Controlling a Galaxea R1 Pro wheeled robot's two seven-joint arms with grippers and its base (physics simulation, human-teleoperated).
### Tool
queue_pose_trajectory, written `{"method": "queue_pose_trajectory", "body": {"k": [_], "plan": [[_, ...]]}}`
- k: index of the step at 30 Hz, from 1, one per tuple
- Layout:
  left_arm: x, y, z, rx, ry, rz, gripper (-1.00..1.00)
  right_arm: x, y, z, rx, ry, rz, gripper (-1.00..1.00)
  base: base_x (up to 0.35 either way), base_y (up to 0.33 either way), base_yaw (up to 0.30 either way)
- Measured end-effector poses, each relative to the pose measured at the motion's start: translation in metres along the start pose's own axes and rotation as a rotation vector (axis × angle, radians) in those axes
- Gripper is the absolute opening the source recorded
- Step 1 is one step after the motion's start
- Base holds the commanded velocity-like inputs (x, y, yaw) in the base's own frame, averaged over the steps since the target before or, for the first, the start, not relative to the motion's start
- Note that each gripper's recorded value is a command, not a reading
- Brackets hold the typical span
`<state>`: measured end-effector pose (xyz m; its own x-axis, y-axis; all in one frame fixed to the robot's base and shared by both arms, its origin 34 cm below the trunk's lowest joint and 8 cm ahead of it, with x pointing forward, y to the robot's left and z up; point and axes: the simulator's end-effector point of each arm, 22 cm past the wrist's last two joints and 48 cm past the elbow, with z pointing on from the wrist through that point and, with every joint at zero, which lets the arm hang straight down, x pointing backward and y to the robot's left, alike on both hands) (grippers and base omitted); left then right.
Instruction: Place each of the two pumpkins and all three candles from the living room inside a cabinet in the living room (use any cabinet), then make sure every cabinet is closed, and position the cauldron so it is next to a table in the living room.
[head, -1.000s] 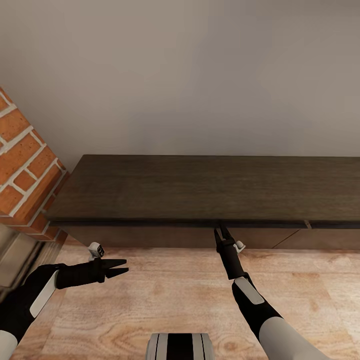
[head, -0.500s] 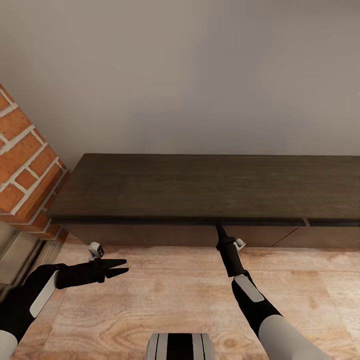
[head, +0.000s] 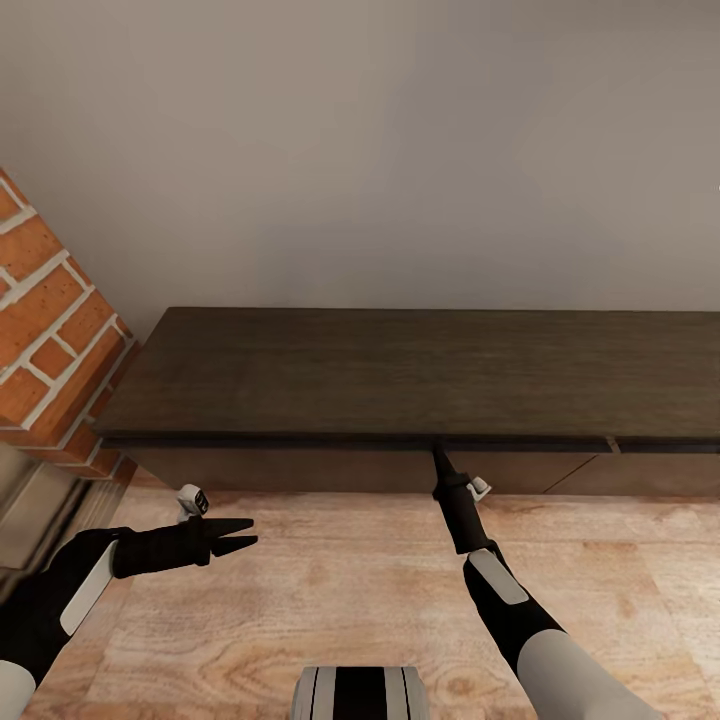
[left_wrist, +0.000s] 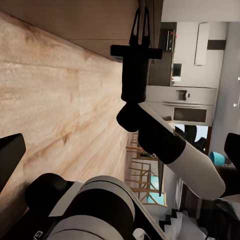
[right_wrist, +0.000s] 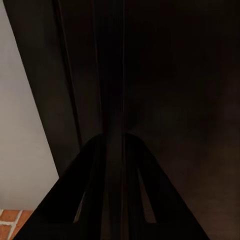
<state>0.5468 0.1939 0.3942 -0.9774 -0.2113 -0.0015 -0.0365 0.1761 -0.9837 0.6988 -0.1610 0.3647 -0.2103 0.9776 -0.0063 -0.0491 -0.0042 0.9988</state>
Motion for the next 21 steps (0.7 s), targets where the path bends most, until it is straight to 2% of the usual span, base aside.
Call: {"method": "queue_pose_trajectory", "body": {"k": [21], "plan": [[-0.0002, 0.0001, -0.0008, -0.001, -0.001, 0.0, 1.0, 0.0001, -0.0001, 0.0002, 0.001, 0.001, 0.007, -1.0, 0.0, 0.0, 0.0]]}}
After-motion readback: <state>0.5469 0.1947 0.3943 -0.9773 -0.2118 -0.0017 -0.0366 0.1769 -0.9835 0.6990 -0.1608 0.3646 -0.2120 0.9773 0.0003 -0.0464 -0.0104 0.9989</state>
